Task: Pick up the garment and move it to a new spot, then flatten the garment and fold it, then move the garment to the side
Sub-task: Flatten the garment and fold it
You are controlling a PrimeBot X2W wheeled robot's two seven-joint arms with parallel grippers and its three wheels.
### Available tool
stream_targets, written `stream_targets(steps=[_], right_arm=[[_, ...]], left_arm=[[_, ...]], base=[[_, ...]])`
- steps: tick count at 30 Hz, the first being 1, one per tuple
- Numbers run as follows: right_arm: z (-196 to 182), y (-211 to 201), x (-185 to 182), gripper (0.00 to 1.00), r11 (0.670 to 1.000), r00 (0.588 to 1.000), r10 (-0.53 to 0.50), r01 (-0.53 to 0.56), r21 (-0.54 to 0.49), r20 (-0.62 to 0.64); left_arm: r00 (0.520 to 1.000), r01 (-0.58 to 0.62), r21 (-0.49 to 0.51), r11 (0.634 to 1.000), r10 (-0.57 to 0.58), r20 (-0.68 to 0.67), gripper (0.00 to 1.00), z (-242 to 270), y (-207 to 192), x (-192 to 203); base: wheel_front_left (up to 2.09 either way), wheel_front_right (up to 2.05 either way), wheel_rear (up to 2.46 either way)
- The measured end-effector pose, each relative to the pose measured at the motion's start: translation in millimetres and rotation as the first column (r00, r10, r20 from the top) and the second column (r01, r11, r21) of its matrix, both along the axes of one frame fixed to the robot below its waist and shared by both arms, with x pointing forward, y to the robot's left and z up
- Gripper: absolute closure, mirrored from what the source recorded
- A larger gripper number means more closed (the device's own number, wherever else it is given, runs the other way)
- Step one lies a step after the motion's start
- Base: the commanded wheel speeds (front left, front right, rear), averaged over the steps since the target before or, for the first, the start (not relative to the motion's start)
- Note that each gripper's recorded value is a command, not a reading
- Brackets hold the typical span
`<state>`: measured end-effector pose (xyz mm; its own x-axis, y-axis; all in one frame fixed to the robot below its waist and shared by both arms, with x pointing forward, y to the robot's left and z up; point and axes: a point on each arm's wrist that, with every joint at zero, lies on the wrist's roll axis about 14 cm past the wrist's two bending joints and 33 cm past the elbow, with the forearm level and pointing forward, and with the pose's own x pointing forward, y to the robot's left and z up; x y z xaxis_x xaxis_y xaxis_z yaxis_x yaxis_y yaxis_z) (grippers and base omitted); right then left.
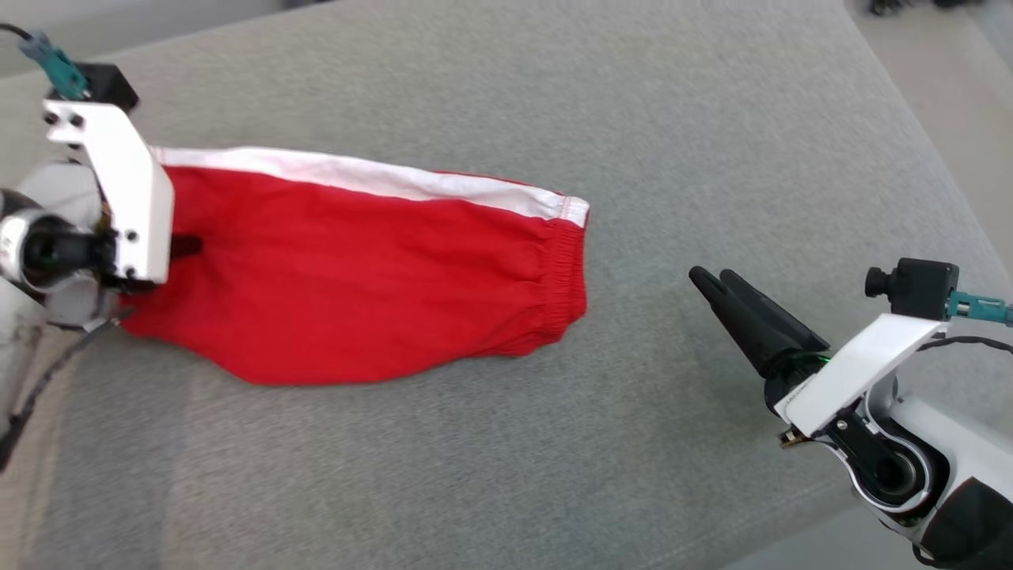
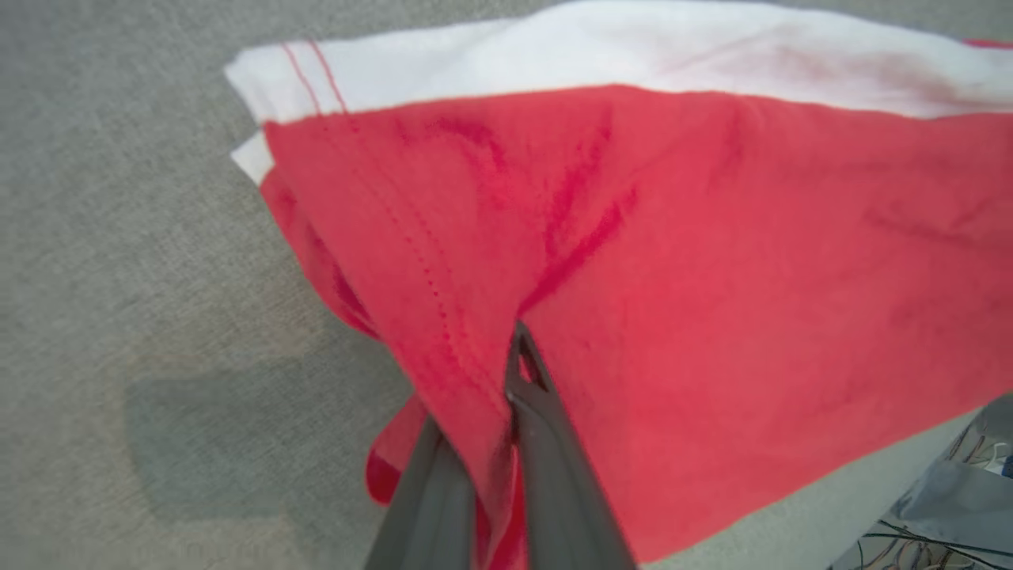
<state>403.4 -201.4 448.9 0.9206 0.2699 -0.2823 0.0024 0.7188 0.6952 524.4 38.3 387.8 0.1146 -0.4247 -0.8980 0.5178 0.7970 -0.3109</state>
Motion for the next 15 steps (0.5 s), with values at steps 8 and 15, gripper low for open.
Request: stream_targets(steps=[8,15], right_arm=[[5,17,-1,0.0,0.998,0.998,0.057,-0.057,0.006,0.023],[12,34,-1,0.0,0.994,0.993,0.106,-0.107,0.021,0.044]], left_arm=[[0.998,-0.064,-0.024,0.998,0.063,-0.004,1.0,15,31,-39],[0.987,-0.156,-0.041,0.987,0.157,0.025,1.0,23,64,-66]], base=[[0.0,0.0,0.0],[0.0,0.0,0.0]])
